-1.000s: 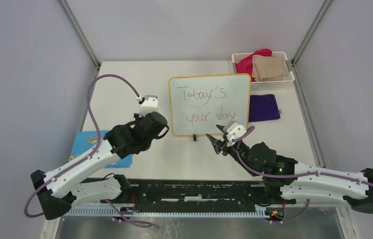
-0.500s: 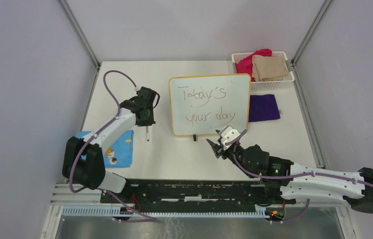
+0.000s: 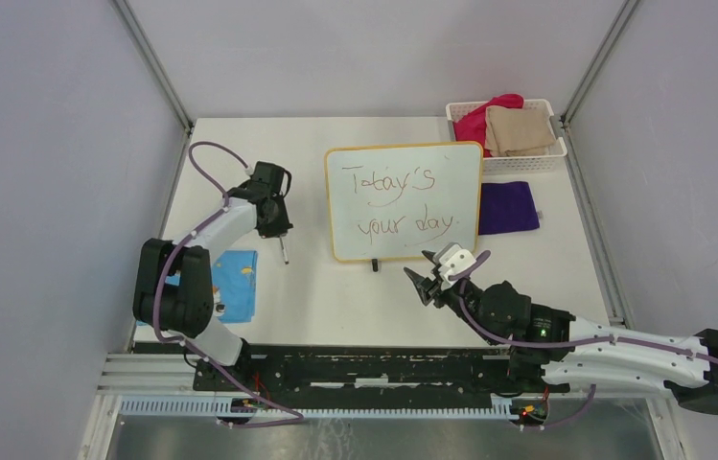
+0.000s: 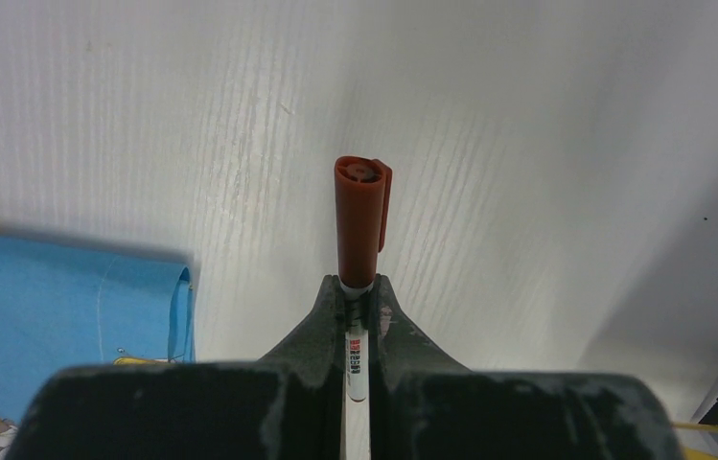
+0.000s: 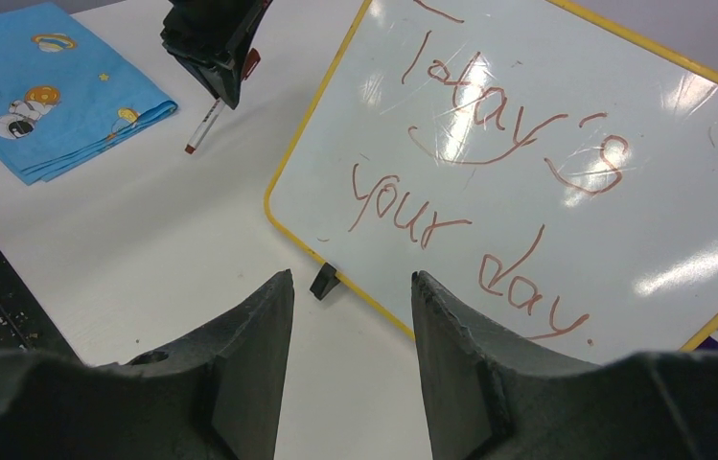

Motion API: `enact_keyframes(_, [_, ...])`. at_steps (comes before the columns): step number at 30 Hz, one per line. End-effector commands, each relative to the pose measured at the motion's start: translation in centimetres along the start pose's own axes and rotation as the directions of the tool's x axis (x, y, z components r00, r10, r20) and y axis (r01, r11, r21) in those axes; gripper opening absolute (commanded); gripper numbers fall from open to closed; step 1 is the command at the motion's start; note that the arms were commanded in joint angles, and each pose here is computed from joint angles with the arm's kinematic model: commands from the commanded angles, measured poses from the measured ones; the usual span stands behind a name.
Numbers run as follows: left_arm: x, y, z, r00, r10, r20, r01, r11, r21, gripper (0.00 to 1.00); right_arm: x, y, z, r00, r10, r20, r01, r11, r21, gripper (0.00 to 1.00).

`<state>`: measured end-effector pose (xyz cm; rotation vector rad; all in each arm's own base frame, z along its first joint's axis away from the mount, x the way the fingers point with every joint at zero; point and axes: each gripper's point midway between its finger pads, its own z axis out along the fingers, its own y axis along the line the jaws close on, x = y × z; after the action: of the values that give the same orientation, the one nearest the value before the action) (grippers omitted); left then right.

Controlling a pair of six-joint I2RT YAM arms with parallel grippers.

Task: Write a sentence on the whiteboard
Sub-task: Place the whiteboard marker at the center of the board.

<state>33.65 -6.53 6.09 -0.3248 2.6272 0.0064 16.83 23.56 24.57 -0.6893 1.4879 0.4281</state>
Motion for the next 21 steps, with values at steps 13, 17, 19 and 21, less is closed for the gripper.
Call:
enact_keyframes(13, [-0.65,-1.04,1.13,0.999,0.003,0.043,-0.005,0.999,0.044,0.04,-0.84,-0.23,0.28,0.999,0.039,0.004,-0.039,0.999,0.027,0.53])
enact_keyframes(17, [-1.0,-0.9,0.85,0.998,0.024,0.058,-0.025,0.999,0.029,0.04,-0.87,-0.08,0.38,0.999,0.039,0.001,-0.039,0.999,0.022,0.53])
enact_keyframes(19, [-0.87,-0.98,0.98,0.998,0.037,0.051,-0.038,0.999,0.023,0.04,-0.9,-0.06,0.43,0.999,0.038,0.0,-0.038,0.999,0.022,0.53])
enact_keyframes(21, [-0.72,-1.15,1.17,0.998,0.051,0.044,-0.051,0.998,0.02,0.05,-0.95,0.0,0.43,0.999,0.038,0.0,-0.038,0.999,0.019,0.53])
